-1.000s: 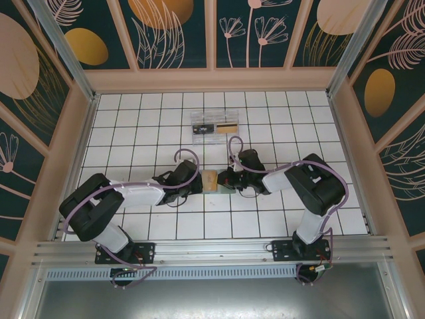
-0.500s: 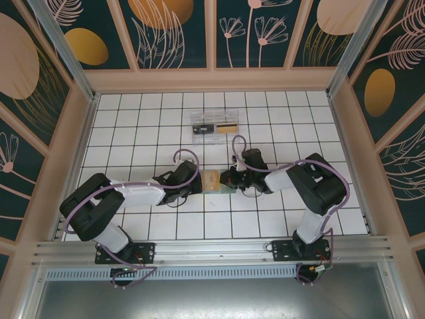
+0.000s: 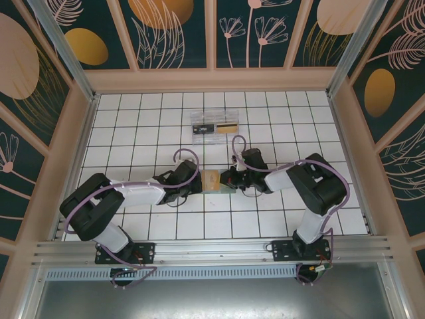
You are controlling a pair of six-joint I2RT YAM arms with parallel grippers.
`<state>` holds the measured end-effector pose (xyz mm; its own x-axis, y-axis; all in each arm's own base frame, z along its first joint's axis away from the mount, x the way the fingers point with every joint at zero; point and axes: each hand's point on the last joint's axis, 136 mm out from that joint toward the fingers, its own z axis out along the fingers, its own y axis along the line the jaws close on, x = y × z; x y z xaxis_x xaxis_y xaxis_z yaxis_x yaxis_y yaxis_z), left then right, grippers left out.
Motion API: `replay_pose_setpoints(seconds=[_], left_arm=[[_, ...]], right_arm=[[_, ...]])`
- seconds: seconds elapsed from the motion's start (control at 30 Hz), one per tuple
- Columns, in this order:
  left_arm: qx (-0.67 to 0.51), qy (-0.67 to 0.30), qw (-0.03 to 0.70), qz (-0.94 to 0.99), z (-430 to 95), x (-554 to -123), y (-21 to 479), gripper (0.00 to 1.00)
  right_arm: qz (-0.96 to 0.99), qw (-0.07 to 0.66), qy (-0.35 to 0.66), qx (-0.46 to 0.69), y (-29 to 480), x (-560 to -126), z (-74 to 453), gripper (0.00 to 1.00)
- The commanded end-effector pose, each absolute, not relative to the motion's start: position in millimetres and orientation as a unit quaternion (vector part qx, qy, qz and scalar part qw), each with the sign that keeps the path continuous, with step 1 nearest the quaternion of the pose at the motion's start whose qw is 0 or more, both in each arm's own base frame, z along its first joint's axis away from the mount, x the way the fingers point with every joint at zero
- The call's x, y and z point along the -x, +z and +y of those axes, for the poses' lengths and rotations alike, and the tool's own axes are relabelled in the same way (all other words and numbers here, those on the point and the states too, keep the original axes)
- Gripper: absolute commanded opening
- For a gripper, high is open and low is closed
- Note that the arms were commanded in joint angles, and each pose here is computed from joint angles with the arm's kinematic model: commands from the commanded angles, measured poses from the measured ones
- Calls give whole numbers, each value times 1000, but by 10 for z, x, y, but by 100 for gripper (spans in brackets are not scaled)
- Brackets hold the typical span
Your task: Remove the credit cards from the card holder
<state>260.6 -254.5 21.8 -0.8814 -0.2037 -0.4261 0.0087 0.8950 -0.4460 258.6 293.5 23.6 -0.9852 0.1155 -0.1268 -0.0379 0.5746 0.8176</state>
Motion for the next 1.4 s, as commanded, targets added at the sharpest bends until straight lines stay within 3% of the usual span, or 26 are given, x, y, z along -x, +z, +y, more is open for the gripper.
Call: replay_pose_setpoints(seconds=[0.0, 0.27, 0.5, 0.9, 1.37], left_arm=[[44, -224, 244, 943, -2556, -2619, 359, 0], [17, -285, 267, 920, -2803, -2702, 682, 4], [11, -272, 245, 931, -2879, -2735, 487, 3], [41, -197, 211, 957, -2546, -2575, 63, 0], [53, -164, 204, 964, -2424, -2551, -53, 0]], right_arm=[[905, 65, 419, -37, -18, -2532, 2860, 0], [906, 60, 417, -35, -49, -2519, 2882, 0], [908, 60, 414, -32, -45, -2523, 2897, 0], [912, 61, 404, -39, -87, -2503, 2809, 0], [914, 69, 396, -55, -102, -2498, 2610, 0]])
